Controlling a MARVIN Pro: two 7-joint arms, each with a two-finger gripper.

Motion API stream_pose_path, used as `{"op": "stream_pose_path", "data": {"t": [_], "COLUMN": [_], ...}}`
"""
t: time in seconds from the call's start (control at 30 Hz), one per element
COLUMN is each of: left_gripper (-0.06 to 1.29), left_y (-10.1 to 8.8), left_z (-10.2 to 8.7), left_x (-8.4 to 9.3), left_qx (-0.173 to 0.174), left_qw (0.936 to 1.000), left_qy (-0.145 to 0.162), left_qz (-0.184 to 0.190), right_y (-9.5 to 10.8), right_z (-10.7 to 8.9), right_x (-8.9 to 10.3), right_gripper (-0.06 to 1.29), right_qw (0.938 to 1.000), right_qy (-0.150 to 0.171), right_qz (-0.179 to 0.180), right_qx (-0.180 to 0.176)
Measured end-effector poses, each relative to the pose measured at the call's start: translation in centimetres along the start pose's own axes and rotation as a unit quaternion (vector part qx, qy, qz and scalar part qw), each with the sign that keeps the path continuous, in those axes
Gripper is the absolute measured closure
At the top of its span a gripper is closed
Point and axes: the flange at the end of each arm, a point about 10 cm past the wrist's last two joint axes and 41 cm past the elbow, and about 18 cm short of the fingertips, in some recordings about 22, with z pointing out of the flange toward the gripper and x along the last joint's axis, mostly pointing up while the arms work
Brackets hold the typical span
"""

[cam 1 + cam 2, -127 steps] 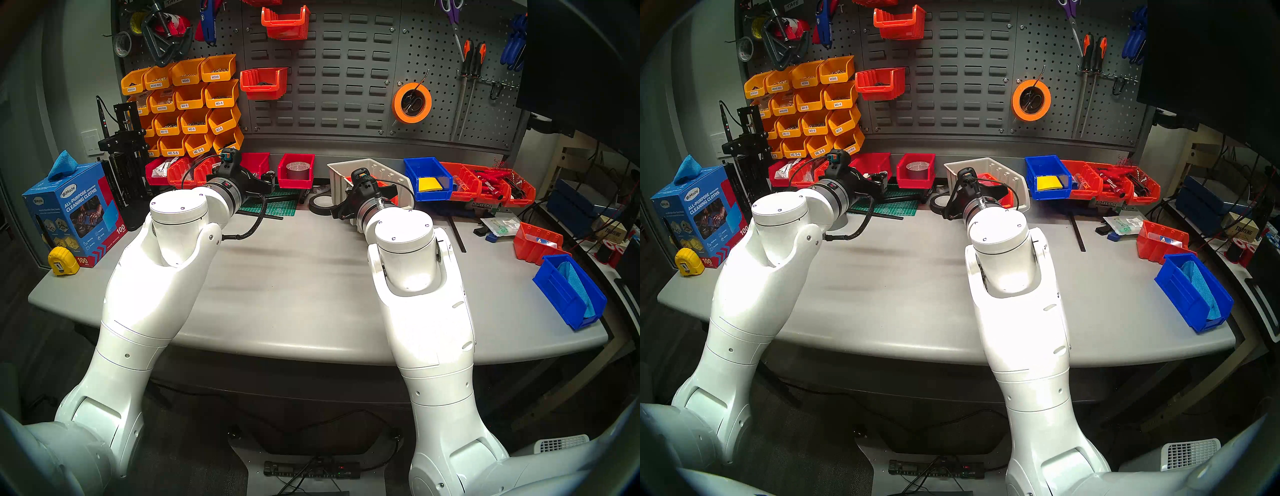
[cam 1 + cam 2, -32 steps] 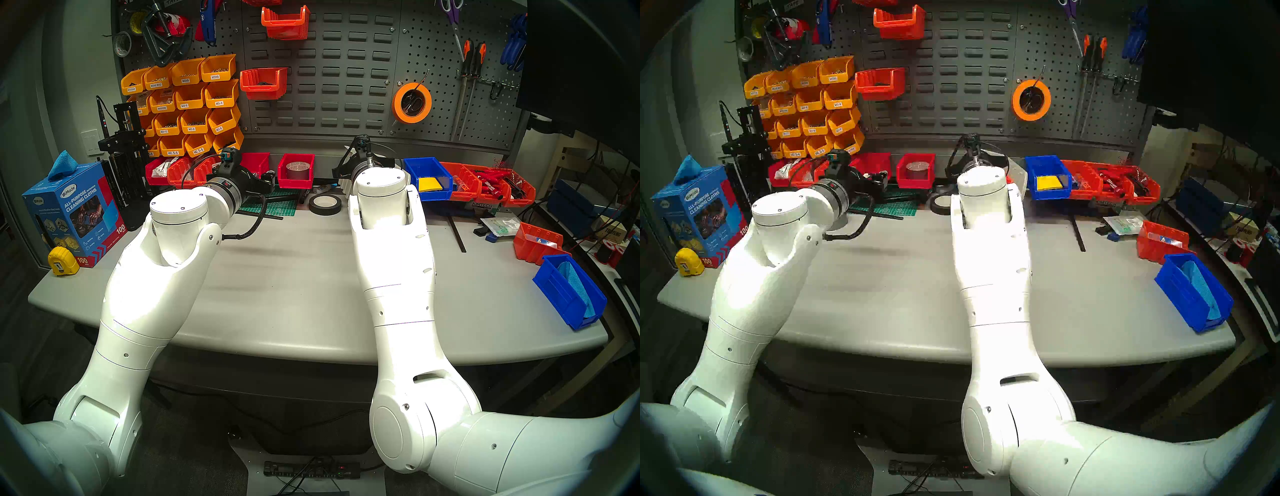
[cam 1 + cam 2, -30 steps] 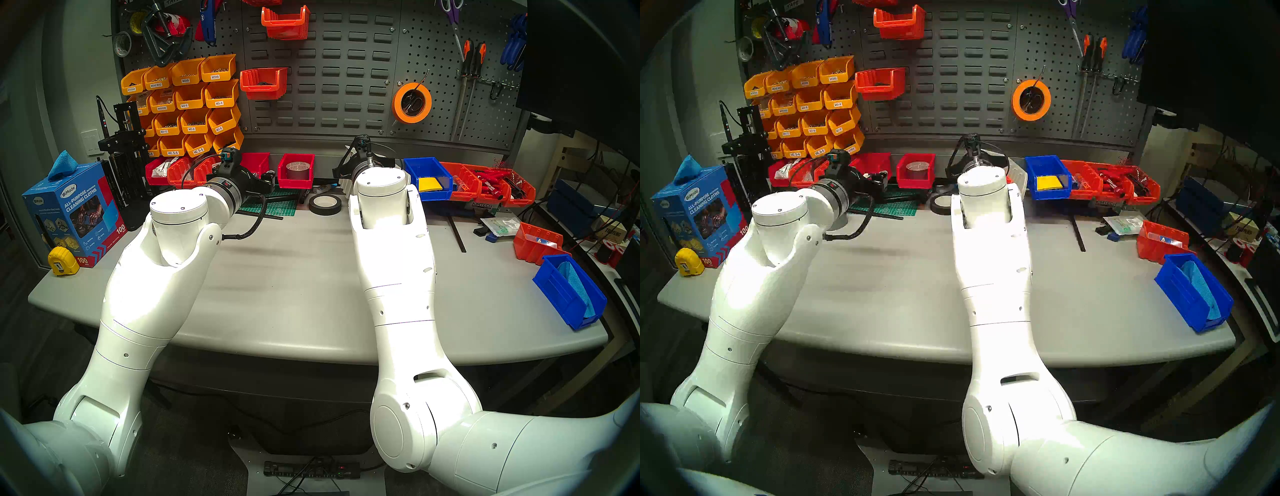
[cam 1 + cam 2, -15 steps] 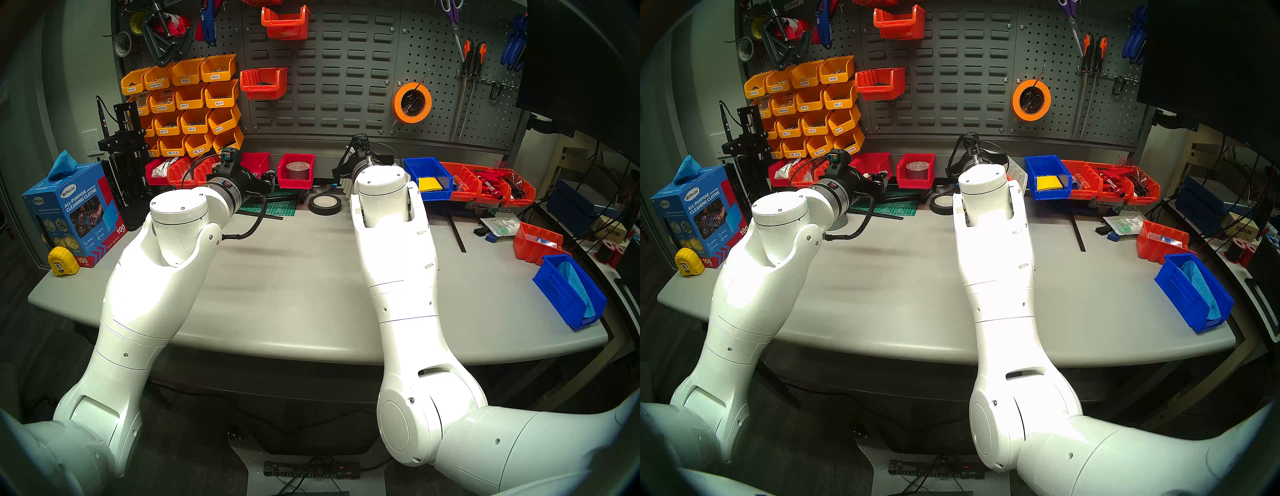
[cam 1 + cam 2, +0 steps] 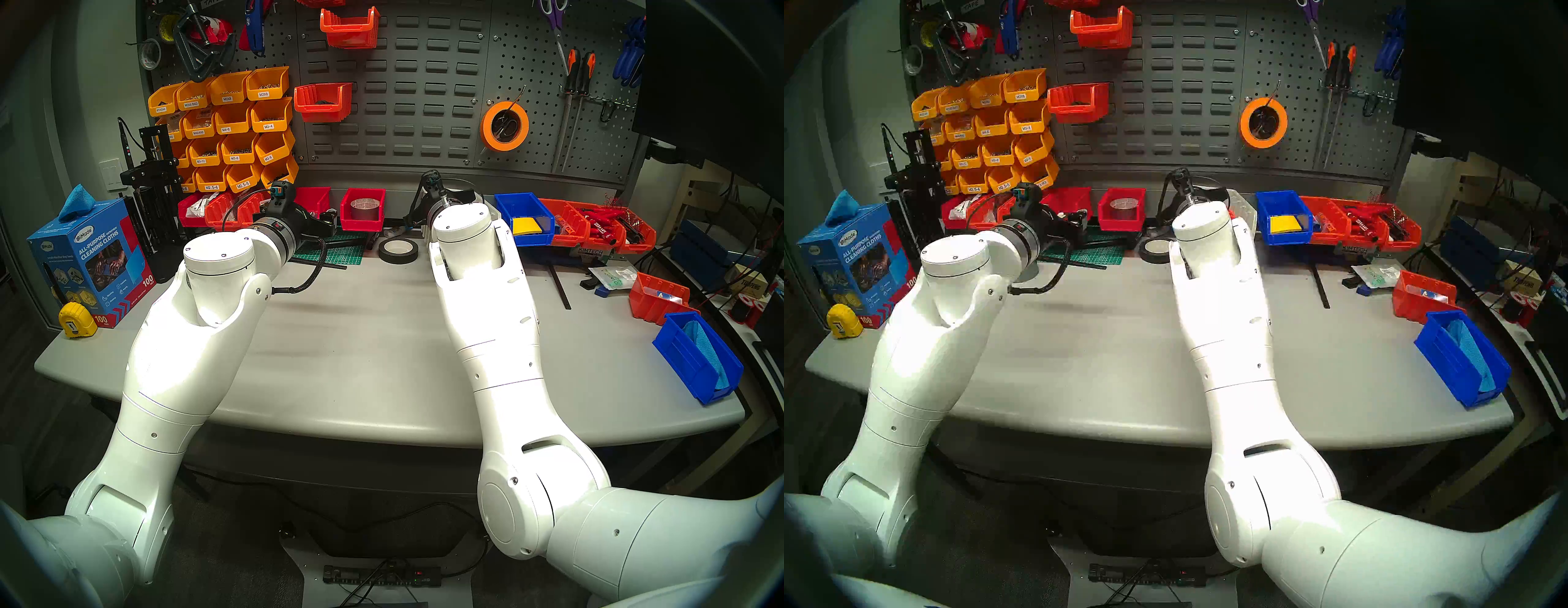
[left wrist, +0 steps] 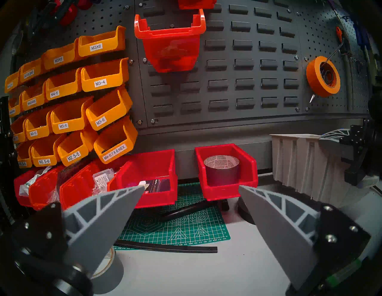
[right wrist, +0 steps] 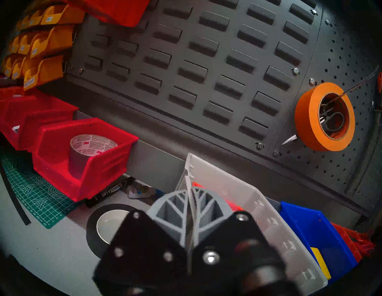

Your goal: Hang all the unorganized tool boxes onto the wall

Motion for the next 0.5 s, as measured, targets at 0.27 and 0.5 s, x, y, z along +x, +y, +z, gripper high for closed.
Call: {"op": "stream_pose_path", "data": {"t": [0.27, 0.5], "left_gripper": [0.00, 0.00], "left_y": [0.00, -0.01], "left_z": [0.00, 0.00], "left_x": [0.00, 0.01], "left_qx": [0.000, 0.000], "left_qw": [1.0000, 1.0000], "left_qy": [0.000, 0.000], "left_qz": [0.000, 0.000], "right_y": [-0.33, -0.11], "right_z": [0.60, 0.68], "right_x": [-0.29, -0.44], "right_gripper": [1.25, 1.27], "right_qw": [0.9997, 0.9995], "right_qy": [-0.001, 0.000], "right_qz": [-0.025, -0.031], "right_qx": [0.004, -0.003]}}
